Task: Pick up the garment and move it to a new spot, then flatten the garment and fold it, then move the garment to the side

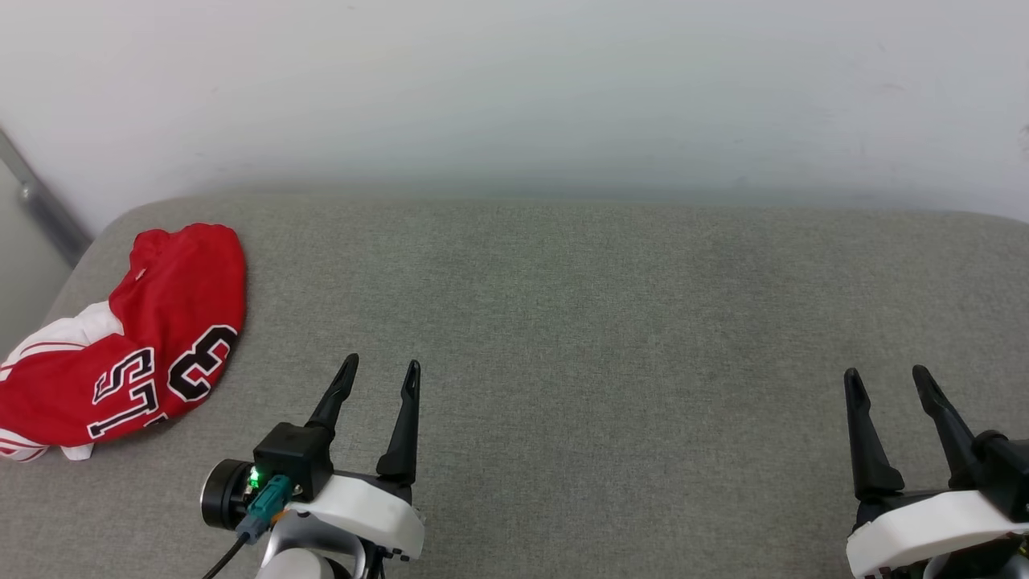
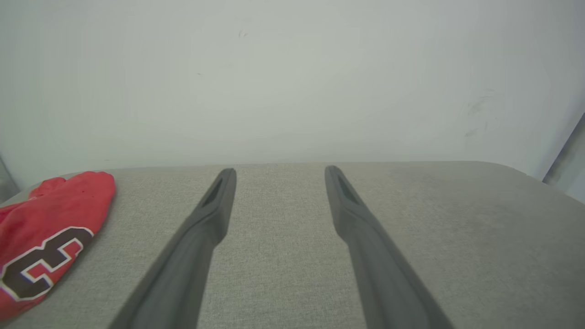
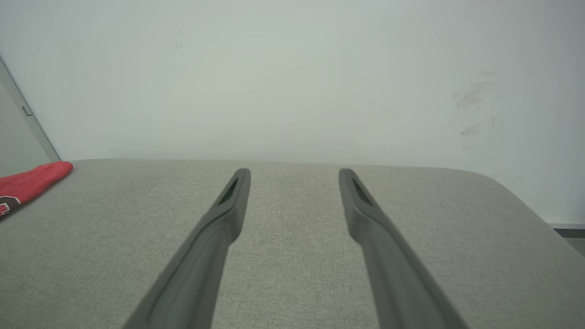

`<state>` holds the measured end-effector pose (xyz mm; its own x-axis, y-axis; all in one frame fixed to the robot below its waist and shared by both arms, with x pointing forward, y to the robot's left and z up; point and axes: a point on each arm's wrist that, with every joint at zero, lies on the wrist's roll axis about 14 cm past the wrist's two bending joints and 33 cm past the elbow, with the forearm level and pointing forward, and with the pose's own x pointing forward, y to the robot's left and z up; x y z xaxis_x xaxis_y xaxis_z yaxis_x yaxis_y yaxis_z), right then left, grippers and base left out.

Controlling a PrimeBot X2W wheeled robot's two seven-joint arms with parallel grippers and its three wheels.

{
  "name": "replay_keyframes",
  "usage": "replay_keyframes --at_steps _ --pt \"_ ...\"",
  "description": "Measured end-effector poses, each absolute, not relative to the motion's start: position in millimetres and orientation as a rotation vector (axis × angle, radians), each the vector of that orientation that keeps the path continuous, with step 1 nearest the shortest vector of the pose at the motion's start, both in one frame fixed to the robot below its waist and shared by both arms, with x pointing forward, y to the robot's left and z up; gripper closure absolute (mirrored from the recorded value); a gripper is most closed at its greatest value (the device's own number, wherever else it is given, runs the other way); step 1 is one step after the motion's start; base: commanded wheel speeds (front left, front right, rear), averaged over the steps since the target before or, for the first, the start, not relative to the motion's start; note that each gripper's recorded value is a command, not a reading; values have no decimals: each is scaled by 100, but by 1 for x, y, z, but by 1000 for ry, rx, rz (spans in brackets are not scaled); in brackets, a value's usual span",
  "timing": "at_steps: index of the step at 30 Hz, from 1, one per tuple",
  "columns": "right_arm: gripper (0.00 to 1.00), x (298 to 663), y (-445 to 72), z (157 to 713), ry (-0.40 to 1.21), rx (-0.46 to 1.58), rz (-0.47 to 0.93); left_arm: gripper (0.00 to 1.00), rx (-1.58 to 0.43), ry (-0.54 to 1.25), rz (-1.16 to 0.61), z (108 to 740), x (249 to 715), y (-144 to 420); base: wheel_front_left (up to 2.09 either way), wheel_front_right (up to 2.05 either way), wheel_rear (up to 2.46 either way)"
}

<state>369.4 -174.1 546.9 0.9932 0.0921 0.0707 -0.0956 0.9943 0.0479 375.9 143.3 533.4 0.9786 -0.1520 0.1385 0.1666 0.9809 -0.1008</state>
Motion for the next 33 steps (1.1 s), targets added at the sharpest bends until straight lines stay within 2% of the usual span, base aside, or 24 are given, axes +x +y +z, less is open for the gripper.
replay_keyframes --at_steps 19,33 --pt "0 369 -173 548 -84 -18 96 0 -37 -137 -174 529 373 140 0 0 0" --pt "0 372 -168 545 -76 2 112 0 -51 -118 -107 522 373 156 0 0 0"
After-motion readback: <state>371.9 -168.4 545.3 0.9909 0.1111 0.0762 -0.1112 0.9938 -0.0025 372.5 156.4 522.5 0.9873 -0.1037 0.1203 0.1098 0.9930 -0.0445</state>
